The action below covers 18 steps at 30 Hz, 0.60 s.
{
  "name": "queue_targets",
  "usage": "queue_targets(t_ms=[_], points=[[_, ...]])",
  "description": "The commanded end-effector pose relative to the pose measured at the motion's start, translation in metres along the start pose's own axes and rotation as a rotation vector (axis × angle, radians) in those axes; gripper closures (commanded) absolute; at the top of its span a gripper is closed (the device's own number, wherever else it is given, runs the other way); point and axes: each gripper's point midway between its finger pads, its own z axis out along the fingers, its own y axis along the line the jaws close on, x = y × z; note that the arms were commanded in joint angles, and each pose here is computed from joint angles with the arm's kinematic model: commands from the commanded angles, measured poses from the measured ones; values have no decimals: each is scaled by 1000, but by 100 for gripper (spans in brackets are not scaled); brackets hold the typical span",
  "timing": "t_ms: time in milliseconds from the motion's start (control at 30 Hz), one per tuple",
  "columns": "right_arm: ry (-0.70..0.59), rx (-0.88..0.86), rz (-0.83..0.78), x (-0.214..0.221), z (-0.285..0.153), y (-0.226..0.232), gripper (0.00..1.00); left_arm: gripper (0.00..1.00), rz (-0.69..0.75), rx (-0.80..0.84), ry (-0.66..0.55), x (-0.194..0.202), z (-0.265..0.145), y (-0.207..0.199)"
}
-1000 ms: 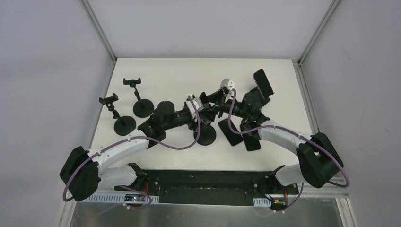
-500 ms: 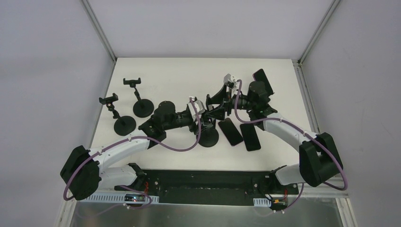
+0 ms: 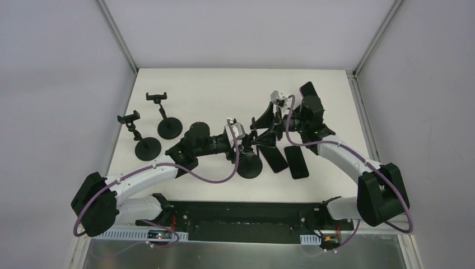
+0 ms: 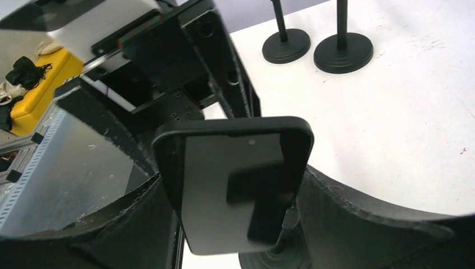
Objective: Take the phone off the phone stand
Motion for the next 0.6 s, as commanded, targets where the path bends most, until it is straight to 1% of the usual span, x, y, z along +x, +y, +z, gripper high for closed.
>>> queue_targets(t_ms=[0,233,333,567], points=[[-58,101,-103,-13,-20,-11,100,100,-54,162,17,1,-1,-35],[-55,-81,-113,-21,-19,53,100,100,-63,64,29,4,1,-3],[-57,-120,-131,-25,-21,72,100,100,-62,32,34,6,0,4],[-35,-222,-102,-29,-27,111,100,100,-61,-50,49,10,0,19]])
